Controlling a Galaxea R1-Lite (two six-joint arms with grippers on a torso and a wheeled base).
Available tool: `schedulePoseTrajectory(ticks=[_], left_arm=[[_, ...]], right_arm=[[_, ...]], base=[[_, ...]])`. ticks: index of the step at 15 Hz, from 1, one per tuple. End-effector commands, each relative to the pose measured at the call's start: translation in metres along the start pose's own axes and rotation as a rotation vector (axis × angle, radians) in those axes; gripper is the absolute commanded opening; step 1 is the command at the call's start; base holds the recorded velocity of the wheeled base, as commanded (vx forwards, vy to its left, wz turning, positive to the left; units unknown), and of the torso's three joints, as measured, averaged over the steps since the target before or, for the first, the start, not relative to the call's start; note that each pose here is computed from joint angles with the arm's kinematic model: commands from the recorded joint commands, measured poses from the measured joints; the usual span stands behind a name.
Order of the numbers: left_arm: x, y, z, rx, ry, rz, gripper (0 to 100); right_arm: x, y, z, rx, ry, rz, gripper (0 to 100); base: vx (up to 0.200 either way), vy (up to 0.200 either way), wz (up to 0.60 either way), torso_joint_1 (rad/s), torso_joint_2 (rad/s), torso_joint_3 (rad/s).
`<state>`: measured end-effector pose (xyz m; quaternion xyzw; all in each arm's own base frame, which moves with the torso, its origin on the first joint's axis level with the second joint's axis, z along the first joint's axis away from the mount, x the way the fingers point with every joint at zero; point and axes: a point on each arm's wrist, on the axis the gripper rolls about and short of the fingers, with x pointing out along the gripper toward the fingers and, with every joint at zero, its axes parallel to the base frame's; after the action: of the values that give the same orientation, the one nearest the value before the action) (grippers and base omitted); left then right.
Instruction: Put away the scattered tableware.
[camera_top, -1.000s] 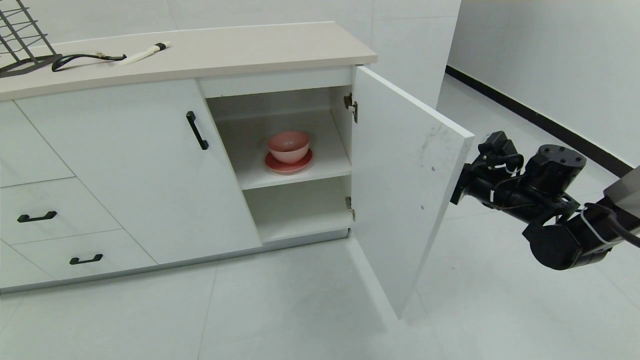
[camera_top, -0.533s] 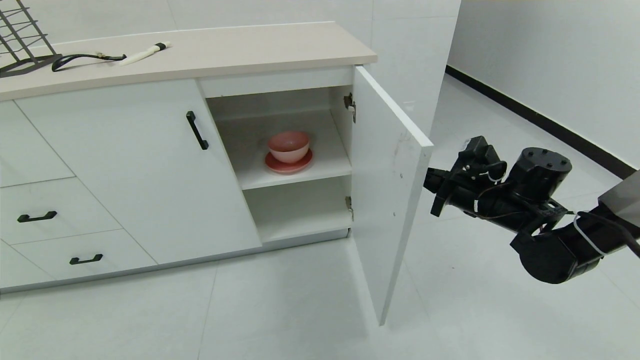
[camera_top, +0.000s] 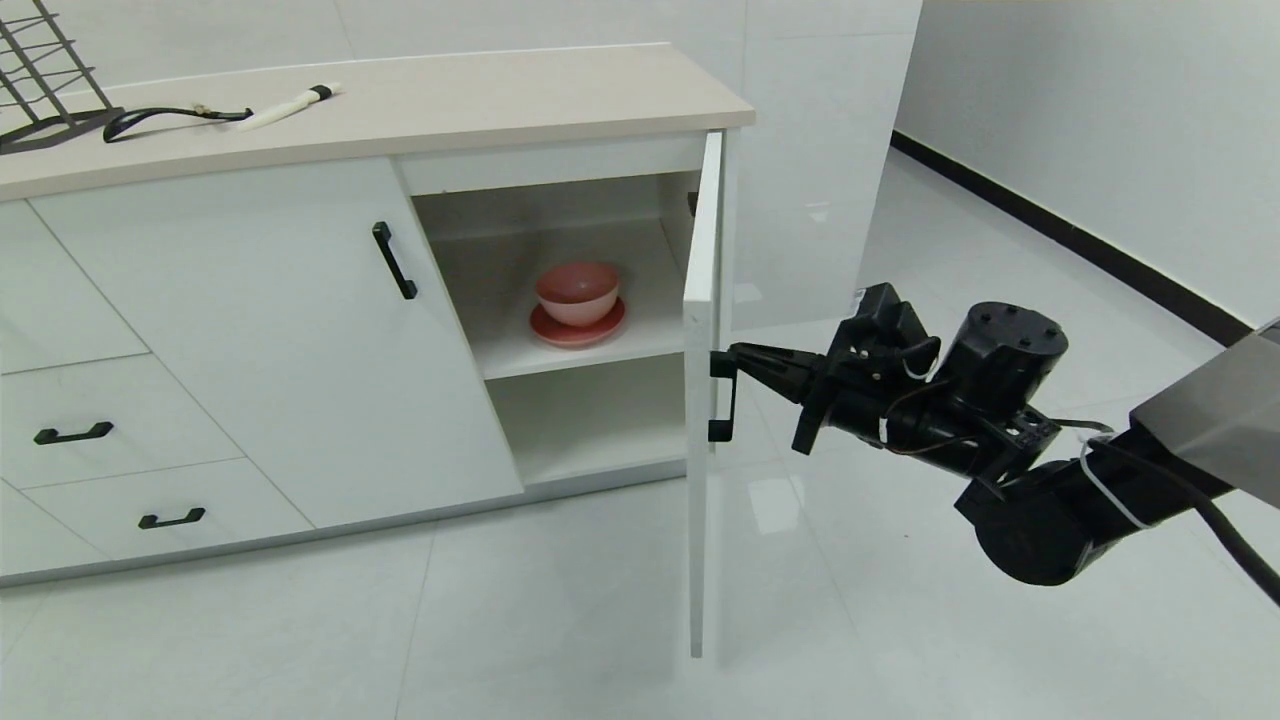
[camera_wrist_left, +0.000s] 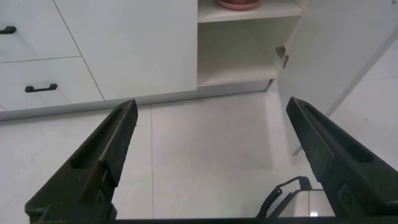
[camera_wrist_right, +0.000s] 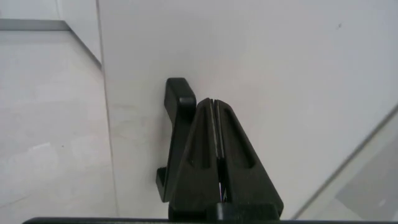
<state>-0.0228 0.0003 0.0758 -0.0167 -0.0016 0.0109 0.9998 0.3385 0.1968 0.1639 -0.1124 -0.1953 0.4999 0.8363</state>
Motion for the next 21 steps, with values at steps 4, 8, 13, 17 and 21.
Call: schedulePoseTrajectory(ticks=[4, 8, 13, 17, 21], left_arm=[[0.000, 0.000, 0.000, 0.003, 0.000, 0.001, 100], [0.000, 0.000, 0.000, 0.003, 0.000, 0.001, 100], [0.000, 0.000, 0.000, 0.001, 0.000, 0.001, 100], [0.000, 0.000, 0.000, 0.001, 0.000, 0.001, 100], [0.000, 0.000, 0.000, 0.003, 0.000, 0.001, 100]], right_arm=[[0.025, 0.005, -0.001, -0.017, -0.055, 0.028, 0], [0.035, 0.015, -0.006, -0.009, -0.066, 0.055, 0], [0.053, 0.021, -0.009, -0.015, -0.101, 0.080, 0], [0.065, 0.019, -0.016, -0.028, -0.126, 0.077, 0], [0.088, 0.026, -0.038, -0.032, -0.163, 0.098, 0]], base=[[0.000, 0.000, 0.00, 0.000, 0.00, 0.000], [0.000, 0.000, 0.00, 0.000, 0.00, 0.000], [0.000, 0.000, 0.00, 0.000, 0.00, 0.000], [0.000, 0.000, 0.00, 0.000, 0.00, 0.000], [0.000, 0.000, 0.00, 0.000, 0.00, 0.000]])
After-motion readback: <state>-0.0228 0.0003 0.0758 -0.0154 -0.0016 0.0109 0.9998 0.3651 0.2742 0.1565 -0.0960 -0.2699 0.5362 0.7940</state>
